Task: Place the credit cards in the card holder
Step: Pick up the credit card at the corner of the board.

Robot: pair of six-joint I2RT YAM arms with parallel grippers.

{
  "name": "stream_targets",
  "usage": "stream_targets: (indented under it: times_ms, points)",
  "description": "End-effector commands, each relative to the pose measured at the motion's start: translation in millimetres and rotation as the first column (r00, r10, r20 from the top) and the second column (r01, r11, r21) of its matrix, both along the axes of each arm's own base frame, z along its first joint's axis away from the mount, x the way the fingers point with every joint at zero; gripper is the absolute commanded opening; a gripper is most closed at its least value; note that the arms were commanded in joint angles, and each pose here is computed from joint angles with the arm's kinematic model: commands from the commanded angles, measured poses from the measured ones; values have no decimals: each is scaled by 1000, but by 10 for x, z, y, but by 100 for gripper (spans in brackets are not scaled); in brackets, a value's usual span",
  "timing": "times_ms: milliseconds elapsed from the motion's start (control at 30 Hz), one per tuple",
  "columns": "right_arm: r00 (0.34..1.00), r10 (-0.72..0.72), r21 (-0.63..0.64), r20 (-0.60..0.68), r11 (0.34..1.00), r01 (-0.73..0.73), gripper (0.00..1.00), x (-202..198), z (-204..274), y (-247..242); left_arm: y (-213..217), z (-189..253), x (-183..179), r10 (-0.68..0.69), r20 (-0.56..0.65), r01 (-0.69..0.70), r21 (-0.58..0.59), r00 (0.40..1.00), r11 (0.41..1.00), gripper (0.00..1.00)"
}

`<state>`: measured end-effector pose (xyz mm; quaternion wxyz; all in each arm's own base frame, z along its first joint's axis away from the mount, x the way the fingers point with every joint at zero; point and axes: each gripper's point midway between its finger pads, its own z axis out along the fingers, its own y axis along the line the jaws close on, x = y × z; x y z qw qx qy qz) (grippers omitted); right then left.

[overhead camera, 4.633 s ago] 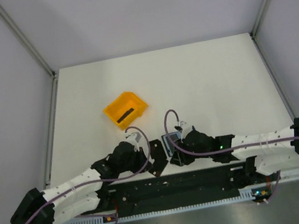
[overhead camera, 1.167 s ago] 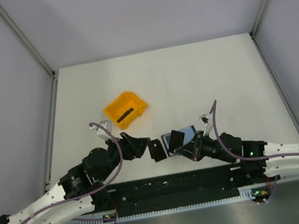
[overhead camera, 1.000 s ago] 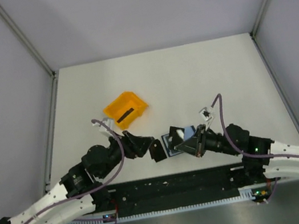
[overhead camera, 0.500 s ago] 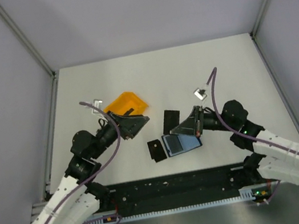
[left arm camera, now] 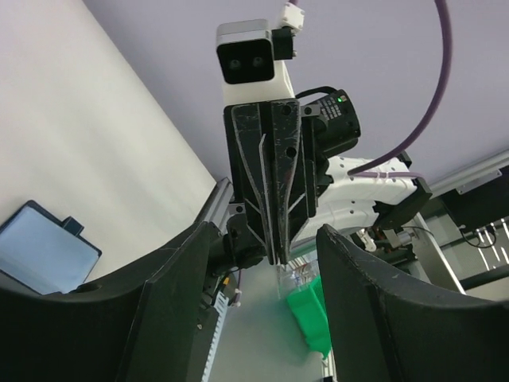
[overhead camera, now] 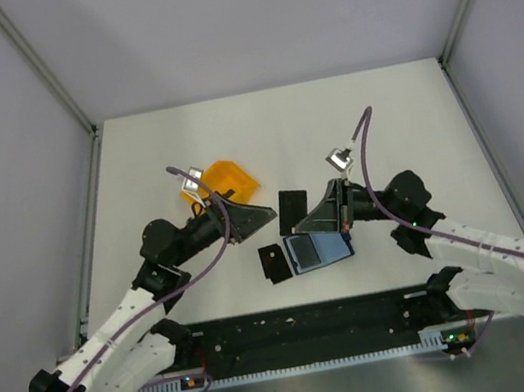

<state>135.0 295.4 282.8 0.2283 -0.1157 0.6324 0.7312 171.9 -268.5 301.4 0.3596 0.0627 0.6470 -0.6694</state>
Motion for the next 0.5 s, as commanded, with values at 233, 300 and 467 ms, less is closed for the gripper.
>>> stream_targets:
  times_ms: [233, 300, 467]
  points:
    - [1000, 18, -1, 18, 1000, -18, 0, 41, 23, 40, -57, 141, -196, -130, 43, 133, -74, 991, 988, 52]
    - [1000, 16, -8, 10, 1000, -16, 0, 59, -2, 49, -68, 112, -193, -134, 34, 136, -67, 990, 988, 52]
    - [1000, 25, -22, 0, 999, -25, 0, 68, -41, 66, -111, 2, -166, -137, 5, 137, -37, 991, 990, 51]
